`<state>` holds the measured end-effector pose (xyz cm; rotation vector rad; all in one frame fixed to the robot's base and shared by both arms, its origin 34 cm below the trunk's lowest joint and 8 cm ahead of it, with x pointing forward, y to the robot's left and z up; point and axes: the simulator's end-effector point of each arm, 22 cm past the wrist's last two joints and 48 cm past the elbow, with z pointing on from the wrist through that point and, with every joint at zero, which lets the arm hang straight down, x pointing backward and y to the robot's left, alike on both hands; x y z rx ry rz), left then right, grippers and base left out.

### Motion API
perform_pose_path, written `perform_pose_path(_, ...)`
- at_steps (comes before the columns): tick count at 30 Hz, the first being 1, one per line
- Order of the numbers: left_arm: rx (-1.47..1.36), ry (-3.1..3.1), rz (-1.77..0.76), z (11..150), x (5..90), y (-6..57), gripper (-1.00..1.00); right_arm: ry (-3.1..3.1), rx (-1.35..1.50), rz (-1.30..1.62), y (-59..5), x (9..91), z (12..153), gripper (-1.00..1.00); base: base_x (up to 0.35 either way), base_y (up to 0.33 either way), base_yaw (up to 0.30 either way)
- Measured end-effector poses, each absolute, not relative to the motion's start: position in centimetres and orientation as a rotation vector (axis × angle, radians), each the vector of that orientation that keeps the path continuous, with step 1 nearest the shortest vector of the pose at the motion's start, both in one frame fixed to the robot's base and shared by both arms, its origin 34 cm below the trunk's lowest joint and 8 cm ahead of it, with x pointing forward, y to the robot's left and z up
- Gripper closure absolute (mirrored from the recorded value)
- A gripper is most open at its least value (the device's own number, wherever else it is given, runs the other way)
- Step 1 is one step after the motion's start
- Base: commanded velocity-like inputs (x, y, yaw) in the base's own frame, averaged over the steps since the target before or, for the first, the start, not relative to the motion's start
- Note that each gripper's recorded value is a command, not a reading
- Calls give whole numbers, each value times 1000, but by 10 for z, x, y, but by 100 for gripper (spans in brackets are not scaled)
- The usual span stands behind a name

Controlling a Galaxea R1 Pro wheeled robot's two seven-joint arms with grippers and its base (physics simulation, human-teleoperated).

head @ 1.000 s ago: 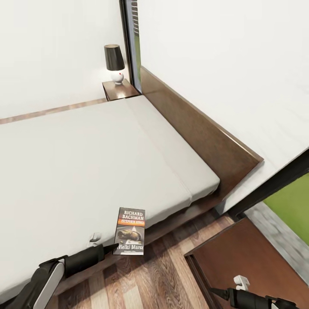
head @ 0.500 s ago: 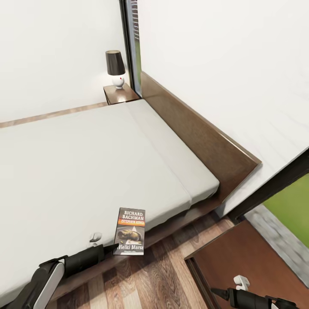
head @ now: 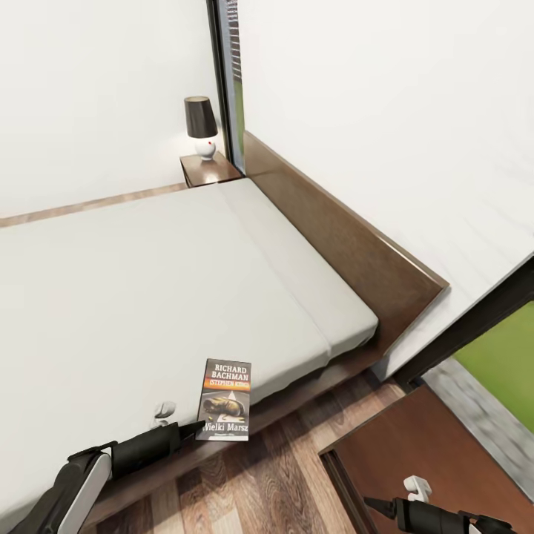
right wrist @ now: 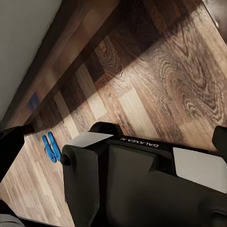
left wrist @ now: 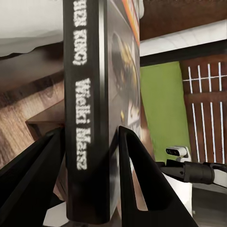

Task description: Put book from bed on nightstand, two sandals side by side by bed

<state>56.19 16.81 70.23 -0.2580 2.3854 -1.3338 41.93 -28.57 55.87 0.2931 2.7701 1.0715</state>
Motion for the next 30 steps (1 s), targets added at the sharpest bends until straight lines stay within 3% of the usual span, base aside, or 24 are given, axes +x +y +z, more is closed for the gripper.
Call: perform_pose_path(30, -222, 2344, -1327, 723, 571, 168, 100, 2710, 235, 1043, -288, 439, 572, -100, 0, 0, 0)
